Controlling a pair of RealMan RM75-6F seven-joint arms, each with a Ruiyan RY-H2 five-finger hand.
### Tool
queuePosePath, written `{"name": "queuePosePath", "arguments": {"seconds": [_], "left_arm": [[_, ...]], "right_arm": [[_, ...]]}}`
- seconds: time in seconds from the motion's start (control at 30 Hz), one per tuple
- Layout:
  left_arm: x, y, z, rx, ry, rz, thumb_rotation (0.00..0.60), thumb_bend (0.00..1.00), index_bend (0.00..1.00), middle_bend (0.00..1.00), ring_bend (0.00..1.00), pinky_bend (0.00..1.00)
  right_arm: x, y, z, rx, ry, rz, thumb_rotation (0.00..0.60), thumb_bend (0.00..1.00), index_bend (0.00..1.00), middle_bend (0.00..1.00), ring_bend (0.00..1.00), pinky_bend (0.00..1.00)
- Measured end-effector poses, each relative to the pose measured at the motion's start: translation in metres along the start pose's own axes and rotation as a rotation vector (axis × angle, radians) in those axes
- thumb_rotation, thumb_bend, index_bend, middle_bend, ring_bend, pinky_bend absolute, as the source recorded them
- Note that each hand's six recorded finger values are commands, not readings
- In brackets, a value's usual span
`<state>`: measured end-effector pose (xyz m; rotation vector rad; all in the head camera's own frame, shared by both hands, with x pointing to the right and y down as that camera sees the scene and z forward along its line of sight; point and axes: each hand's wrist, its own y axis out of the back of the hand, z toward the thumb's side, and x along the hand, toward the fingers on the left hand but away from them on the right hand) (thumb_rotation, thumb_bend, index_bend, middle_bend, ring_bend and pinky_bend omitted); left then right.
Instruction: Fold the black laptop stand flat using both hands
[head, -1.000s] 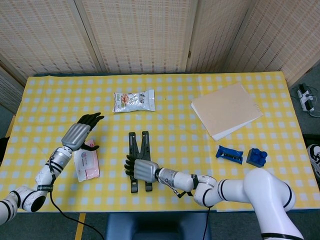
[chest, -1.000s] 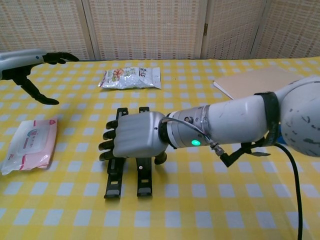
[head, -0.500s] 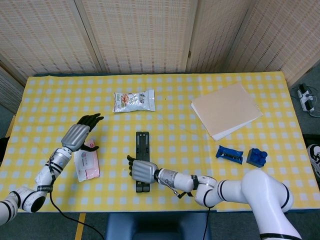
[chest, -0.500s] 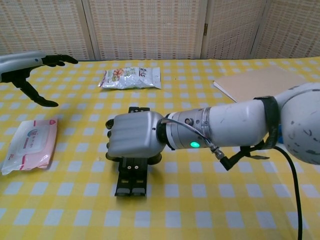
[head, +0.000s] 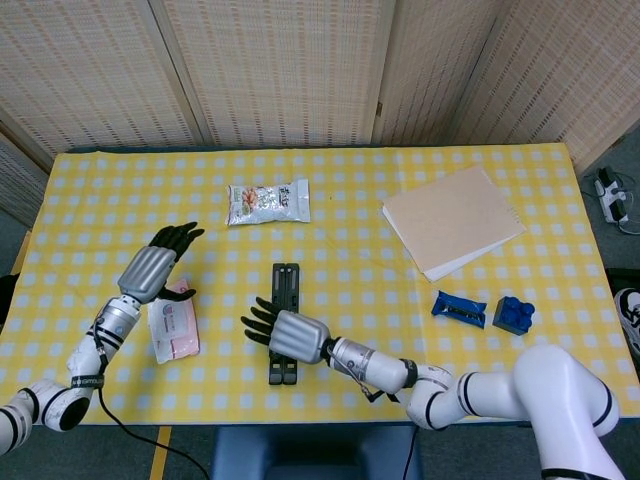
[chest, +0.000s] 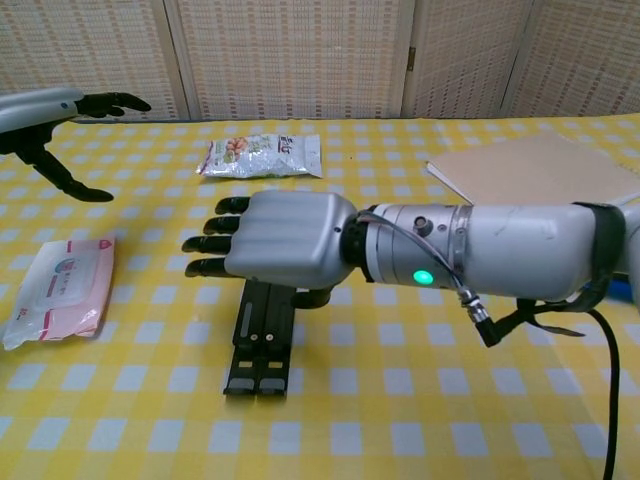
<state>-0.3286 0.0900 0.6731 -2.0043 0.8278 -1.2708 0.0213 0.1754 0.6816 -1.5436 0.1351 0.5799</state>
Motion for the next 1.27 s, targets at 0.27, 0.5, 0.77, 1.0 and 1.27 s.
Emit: {"name": "queuePosePath", "arguments": {"seconds": [0.27, 0.5, 0.77, 1.0, 1.27], "left_arm": [[-0.033, 0.013, -0.023, 0.055, 0.083, 0.086, 0.6, 0.25, 0.1, 0.04, 0.0, 0.0], [-0.074, 0.019, -0.052, 0.097, 0.196, 0.168, 0.6, 0.25, 0.11, 0.04, 0.0, 0.0], [-0.135, 0.018, -0.069, 0.136, 0.281, 0.207, 0.6, 0.25, 0.11, 0.04, 0.0, 0.0], [-0.181, 0.011, -0.063, 0.166, 0.289, 0.241, 0.6, 0.25, 0.12, 0.04, 0.0, 0.0], [-0.215, -0.006, -0.049, 0.163, 0.29, 0.223, 0.6, 0.25, 0.12, 0.04, 0.0, 0.0]], "right_arm": [[0.085, 0.01, -0.061, -0.134, -0.34, -0.117, 0.6, 0.36, 0.0, 0.0, 0.02, 0.0], [0.195, -0.008, -0.1, -0.231, -0.622, -0.098, 0.6, 0.36, 0.0, 0.0, 0.01, 0.0], [0.281, -0.028, -0.107, -0.366, -0.802, -0.042, 0.6, 0.36, 0.0, 0.0, 0.0, 0.0], [0.343, -0.045, -0.094, -0.509, -0.937, -0.047, 0.6, 0.36, 0.0, 0.0, 0.0, 0.0], [0.389, -0.051, -0.073, -0.546, -1.05, -0.062, 0.6, 0.36, 0.0, 0.0, 0.0, 0.0]]}}
